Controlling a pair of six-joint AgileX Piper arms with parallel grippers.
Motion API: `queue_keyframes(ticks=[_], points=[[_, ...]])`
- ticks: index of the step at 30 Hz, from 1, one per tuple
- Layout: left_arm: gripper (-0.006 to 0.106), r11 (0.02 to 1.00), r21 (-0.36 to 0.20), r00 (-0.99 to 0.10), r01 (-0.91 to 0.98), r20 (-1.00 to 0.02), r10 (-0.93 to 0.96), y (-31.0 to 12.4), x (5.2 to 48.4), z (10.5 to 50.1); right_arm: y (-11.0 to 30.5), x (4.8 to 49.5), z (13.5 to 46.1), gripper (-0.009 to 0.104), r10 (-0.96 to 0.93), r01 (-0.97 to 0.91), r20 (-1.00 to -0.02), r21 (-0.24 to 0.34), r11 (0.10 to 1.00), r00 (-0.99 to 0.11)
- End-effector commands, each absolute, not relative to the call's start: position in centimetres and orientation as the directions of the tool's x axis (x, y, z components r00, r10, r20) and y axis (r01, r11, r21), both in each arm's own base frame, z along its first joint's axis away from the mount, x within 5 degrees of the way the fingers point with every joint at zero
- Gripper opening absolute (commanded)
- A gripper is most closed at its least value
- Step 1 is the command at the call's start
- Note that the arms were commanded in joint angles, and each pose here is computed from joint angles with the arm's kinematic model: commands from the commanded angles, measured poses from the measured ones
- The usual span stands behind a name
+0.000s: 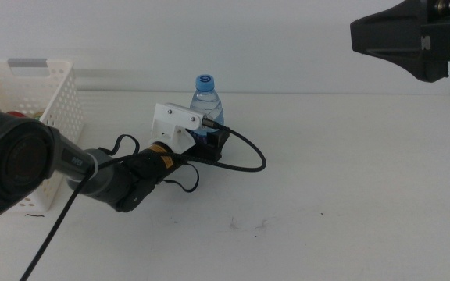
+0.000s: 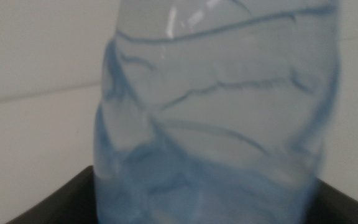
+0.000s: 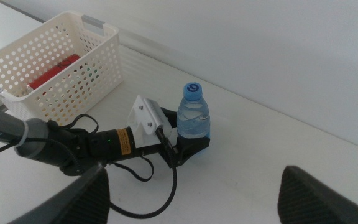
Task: Use arms to grab the bottles and put them into the dustbin to the left of the table.
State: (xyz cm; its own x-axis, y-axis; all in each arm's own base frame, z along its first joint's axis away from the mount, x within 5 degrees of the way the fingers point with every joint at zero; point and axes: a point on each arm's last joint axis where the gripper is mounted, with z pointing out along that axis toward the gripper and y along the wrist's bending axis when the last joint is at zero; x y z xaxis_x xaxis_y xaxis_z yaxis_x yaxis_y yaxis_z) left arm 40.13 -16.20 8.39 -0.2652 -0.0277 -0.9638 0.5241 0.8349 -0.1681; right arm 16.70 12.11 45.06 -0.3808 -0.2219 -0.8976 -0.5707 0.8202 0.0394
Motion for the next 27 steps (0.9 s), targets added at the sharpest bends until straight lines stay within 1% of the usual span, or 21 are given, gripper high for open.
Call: queue_keyframes(ticks=[1, 5, 7, 8, 10, 11, 13, 15, 17, 18, 19, 20, 24, 25, 26, 27], points=[[0.094, 0.830, -0.171, -0.240, 0.531, -0.970, -0.046, -16.5, 40.9, 8.7, 12.0, 16.6, 45.3, 0.086, -0.228, -0.574, -0.904, 0.024, 0.818, -0.362], [0.093, 0.833, -0.163, -0.234, 0.528, -0.971, -0.042, -16.8, 42.0, 8.5, 12.0, 16.6, 45.3, 0.086, -0.228, -0.574, -0.904, 0.024, 0.818, -0.362], [0.088, 0.834, -0.168, -0.236, 0.526, -0.971, -0.047, -16.9, 42.2, 8.5, 12.0, 16.6, 45.3, 0.086, -0.228, -0.574, -0.904, 0.024, 0.818, -0.362], [0.083, 0.834, -0.171, -0.239, 0.525, -0.970, -0.048, -16.9, 42.2, 8.5, 12.0, 16.6, 45.3, 0.086, -0.228, -0.574, -0.904, 0.024, 0.818, -0.362], [0.067, 0.824, -0.203, -0.274, 0.529, -0.960, -0.060, -16.9, 42.2, 9.0, 12.0, 16.6, 45.3, 0.086, -0.228, -0.574, -0.904, 0.024, 0.818, -0.362], [0.055, 0.818, -0.218, -0.307, 0.533, -0.950, -0.053, -16.8, 42.1, 9.6, 12.0, 16.6, 45.3, 0.086, -0.228, -0.574, -0.904, 0.024, 0.818, -0.362], [0.032, 0.794, -0.210, -0.346, 0.571, -0.938, 0.001, -16.7, 41.5, 11.8, 12.0, 16.6, 45.3, 0.086, -0.228, -0.574, -0.904, 0.024, 0.818, -0.362], [0.012, 0.776, -0.215, -0.402, 0.593, -0.914, 0.054, -16.5, 40.3, 14.5, 12.0, 16.6, 45.3, 0.086, -0.228, -0.574, -0.904, 0.024, 0.818, -0.362], [-0.002, 0.773, -0.179, -0.413, 0.609, -0.903, 0.116, -16.2, 39.1, 17.2, 12.0, 16.6, 45.3, 0.086, -0.228, -0.574, -0.904, 0.024, 0.818, -0.362], [-0.002, 0.771, -0.169, -0.409, 0.614, -0.904, 0.128, -16.2, 38.5, 18.8, 12.0, 16.6, 45.3, 0.086, -0.228, -0.574, -0.904, 0.024, 0.818, -0.362], [-0.002, 0.775, -0.174, -0.413, 0.607, -0.903, 0.121, -16.1, 38.1, 19.9, 12.0, 16.6, 45.3, 0.086, -0.228, -0.574, -0.904, 0.024, 0.818, -0.362], [-0.002, 0.780, -0.167, -0.403, 0.603, -0.907, 0.118, -16.0, 37.7, 21.3, 12.0, 16.6, 45.3, 0.086, -0.228, -0.574, -0.904, 0.024, 0.818, -0.362], [-0.002, 0.792, -0.139, -0.329, 0.595, -0.941, 0.083, -15.3, 36.4, 26.1, 12.0, 16.6, 45.3, 0.086, -0.228, -0.574, -0.904, 0.024, 0.818, -0.362], [-0.002, 0.807, -0.156, -0.319, 0.570, -0.947, 0.043, -14.2, 36.3, 27.5, 12.0, 16.6, 45.3, 0.086, -0.228, -0.574, -0.904, 0.024, 0.818, -0.362], [-0.002, 0.808, -0.195, -0.310, 0.556, -0.951, -0.017, -12.9, 36.1, 28.9, 12.0, 16.6, 45.3, 0.086, -0.228, -0.574, -0.904, 0.024, 0.818, -0.362], [-0.002, 0.804, -0.220, -0.289, 0.552, -0.955, -0.062, -11.4, 35.9, 30.4, 12.0, 16.6, 45.3, 0.086, -0.228, -0.574, -0.904, 0.024, 0.818, -0.362]])
